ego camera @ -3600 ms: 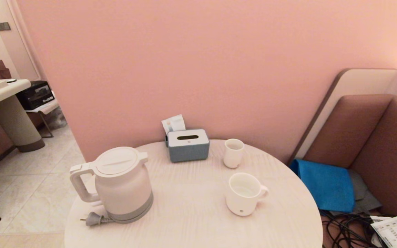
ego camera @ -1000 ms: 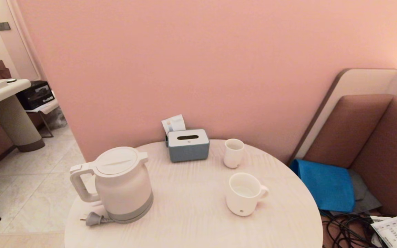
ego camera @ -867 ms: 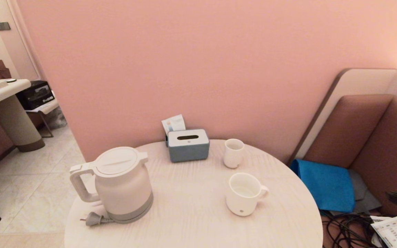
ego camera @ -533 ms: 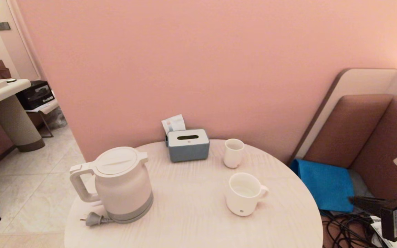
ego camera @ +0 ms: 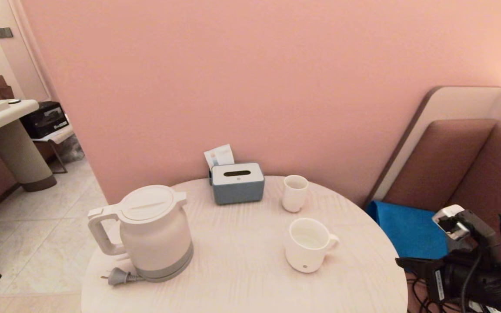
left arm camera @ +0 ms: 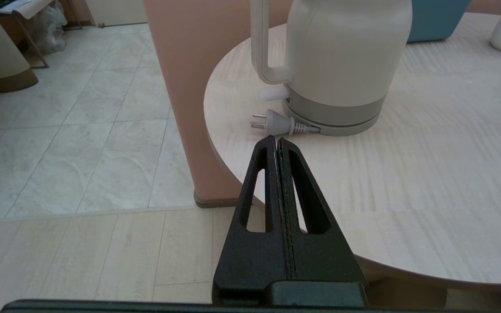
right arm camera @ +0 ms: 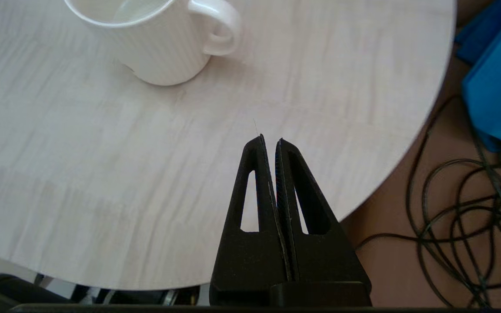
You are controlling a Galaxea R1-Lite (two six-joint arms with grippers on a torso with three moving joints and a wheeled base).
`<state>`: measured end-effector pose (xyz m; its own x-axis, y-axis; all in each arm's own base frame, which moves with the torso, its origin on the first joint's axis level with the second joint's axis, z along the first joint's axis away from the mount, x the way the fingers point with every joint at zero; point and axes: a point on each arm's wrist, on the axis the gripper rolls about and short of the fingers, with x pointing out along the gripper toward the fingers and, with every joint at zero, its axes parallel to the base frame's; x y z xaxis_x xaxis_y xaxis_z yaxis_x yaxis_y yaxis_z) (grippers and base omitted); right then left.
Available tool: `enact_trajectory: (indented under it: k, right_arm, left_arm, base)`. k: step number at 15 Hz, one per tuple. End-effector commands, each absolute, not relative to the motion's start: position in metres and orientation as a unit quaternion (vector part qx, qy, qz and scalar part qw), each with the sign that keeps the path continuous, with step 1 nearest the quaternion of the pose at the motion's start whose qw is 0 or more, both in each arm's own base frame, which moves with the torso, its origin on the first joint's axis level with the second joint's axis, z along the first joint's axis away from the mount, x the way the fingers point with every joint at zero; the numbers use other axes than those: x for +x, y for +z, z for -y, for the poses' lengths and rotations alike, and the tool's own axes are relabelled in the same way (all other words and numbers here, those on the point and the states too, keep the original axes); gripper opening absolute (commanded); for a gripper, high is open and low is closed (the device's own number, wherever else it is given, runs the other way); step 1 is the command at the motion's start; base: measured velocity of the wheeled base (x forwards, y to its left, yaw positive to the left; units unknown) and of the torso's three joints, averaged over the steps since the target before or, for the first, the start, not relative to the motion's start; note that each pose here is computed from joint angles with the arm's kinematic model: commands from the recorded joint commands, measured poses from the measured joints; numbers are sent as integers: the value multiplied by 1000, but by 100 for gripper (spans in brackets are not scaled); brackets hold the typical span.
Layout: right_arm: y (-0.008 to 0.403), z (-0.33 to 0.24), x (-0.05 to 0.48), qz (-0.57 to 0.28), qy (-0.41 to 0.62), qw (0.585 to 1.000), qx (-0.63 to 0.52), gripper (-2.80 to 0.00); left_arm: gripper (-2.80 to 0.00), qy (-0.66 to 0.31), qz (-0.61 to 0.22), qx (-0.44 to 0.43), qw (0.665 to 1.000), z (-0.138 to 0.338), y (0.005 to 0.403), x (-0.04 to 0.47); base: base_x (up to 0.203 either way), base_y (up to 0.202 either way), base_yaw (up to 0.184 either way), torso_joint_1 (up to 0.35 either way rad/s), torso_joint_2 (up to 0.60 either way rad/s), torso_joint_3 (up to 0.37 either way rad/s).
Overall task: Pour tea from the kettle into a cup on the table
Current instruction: Pick up the cup
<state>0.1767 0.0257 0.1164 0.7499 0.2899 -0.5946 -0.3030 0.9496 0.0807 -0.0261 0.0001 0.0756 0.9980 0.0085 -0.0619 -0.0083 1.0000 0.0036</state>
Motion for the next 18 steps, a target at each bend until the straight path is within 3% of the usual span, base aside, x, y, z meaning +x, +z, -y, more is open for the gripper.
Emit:
enact_trajectory:
  k: [1, 18]
  right_arm:
    - [104, -31, 182, -346, 168, 923, -12, -280]
    - [62, -58, 223, -344, 229, 911, 14, -280]
  left_arm:
    - [-280, 5, -31, 2, 999, 0, 76, -26]
    - [-280, 5, -31, 2, 999, 0, 76, -26]
  base:
    - [0, 0, 0, 0, 0, 0]
    - [0, 0, 0, 0, 0, 0]
